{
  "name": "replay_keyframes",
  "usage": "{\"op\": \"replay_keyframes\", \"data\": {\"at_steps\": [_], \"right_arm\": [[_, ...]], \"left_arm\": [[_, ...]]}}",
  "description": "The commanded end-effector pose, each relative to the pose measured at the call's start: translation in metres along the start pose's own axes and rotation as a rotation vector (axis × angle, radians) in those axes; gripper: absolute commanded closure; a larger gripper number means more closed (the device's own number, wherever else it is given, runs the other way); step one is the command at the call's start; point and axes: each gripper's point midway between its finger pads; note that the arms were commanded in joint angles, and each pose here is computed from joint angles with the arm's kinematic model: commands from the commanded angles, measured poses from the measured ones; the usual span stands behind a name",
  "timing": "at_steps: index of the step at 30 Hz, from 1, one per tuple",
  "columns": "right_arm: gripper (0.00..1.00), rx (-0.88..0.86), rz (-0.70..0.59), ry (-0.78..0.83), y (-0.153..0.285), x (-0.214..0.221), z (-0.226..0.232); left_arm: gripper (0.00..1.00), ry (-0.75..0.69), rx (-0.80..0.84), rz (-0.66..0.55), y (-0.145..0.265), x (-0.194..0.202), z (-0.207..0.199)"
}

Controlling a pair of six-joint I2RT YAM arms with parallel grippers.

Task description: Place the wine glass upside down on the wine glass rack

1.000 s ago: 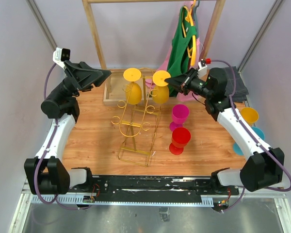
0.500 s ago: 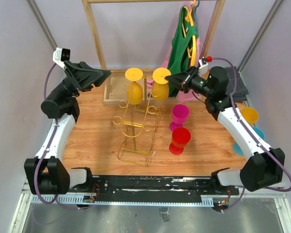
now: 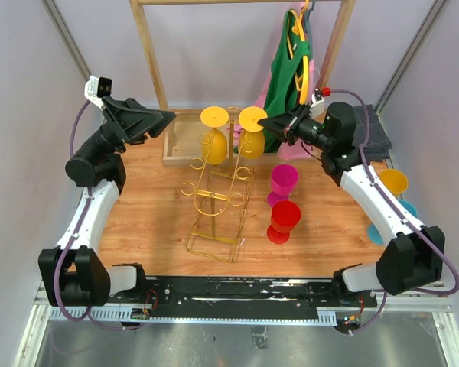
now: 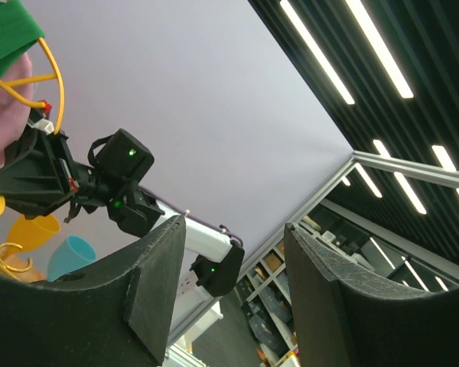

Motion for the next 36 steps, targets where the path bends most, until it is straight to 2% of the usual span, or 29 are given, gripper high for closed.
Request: {"op": "replay_keyframes", "data": {"at_steps": [1, 10, 17, 22, 24, 36], "right_arm": [[0.99, -0.052, 0.046, 0.025, -0.005, 0.011, 0.018], [0.98, -0.01, 0.075, 0.04, -0.003, 0.017, 0.01], [0.88, -0.012, 0.092, 0.045, -0.003, 0.02, 0.009], [0.65, -0.019, 0.088, 0.057, 0.001, 0.021, 0.013], [0.59, -0.023, 0.082, 0.067, 0.004, 0.021, 0.016], [0.5, -0.019, 0.031, 0.113, 0.037, 0.022, 0.025]], "left_arm": [[0.41, -0.049, 0.019, 0.016, 0.002, 0.007, -0.008], [0.41, -0.048, 0.02, 0.012, 0.003, 0.006, -0.007], [0.41, -0.046, 0.02, 0.013, 0.003, 0.006, -0.006], [0.41, -0.047, 0.019, 0.014, 0.003, 0.006, -0.006], [0.41, -0.048, 0.02, 0.016, 0.003, 0.007, -0.007], [0.41, -0.046, 0.016, 0.017, 0.002, 0.005, -0.005]]}}
Point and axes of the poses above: each gripper's point midway between its finger pads, its own y axis back along the fingers, its own z axis along the line the jaws close on, x = y × z, and after that the axes turned 8 degrees about y, right-handed
